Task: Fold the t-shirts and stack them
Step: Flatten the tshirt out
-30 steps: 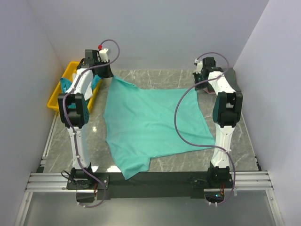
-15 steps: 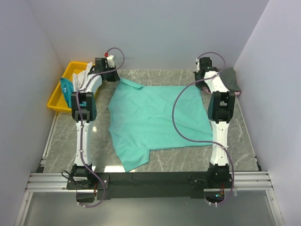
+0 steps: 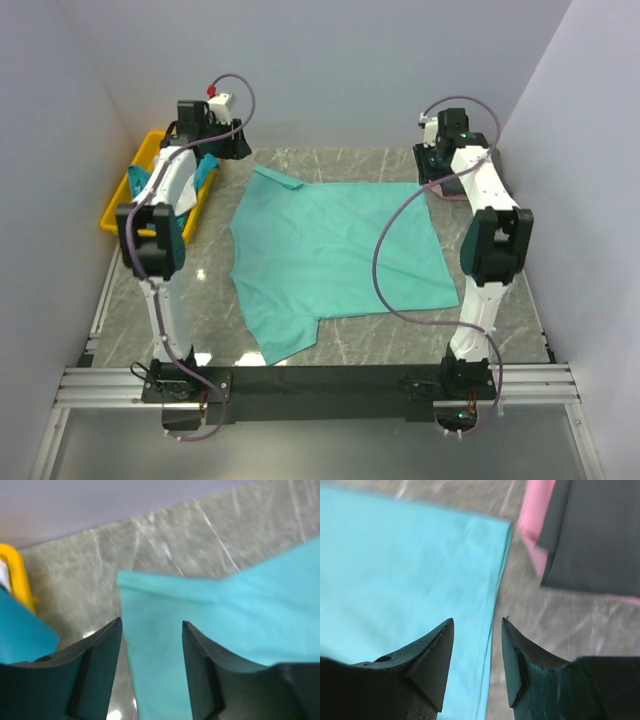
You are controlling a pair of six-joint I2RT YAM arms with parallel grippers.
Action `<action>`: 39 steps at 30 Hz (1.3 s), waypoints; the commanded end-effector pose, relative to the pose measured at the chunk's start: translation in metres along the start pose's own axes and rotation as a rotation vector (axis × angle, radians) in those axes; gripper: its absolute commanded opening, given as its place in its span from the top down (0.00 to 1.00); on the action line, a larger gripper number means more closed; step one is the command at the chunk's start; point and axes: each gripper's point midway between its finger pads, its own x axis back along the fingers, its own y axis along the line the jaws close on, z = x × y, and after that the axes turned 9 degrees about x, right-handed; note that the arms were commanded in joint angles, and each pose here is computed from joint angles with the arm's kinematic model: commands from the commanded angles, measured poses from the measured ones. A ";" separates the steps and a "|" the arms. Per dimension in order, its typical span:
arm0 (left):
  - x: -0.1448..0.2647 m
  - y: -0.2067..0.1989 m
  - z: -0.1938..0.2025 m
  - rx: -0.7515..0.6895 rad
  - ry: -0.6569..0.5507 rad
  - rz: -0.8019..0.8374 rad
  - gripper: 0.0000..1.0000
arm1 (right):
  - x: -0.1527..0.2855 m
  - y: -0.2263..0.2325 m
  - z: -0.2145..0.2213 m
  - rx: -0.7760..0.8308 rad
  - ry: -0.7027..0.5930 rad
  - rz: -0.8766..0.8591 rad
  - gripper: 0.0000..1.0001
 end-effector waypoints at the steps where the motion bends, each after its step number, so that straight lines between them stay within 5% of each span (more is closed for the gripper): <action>1: 0.059 -0.030 0.066 -0.064 0.241 0.071 0.44 | 0.047 0.028 0.030 0.122 0.055 -0.151 0.51; 9: 0.159 -0.072 0.249 -0.320 0.658 0.176 0.48 | 0.060 0.073 0.153 0.226 0.318 -0.329 0.65; 22: 0.139 -0.011 0.297 -0.375 0.818 0.008 0.54 | 0.018 0.115 0.216 0.209 0.483 -0.395 0.72; 28: 0.155 0.001 0.296 -0.379 0.862 0.025 0.55 | 0.033 0.143 0.249 0.270 0.560 -0.467 0.73; 32: 0.164 -0.025 0.275 -0.366 0.839 0.167 0.51 | 0.047 0.141 0.232 0.284 0.508 -0.480 0.72; 39: 0.113 -0.049 0.119 -0.304 0.405 0.167 0.42 | 0.058 0.089 0.097 0.123 0.137 -0.350 0.64</action>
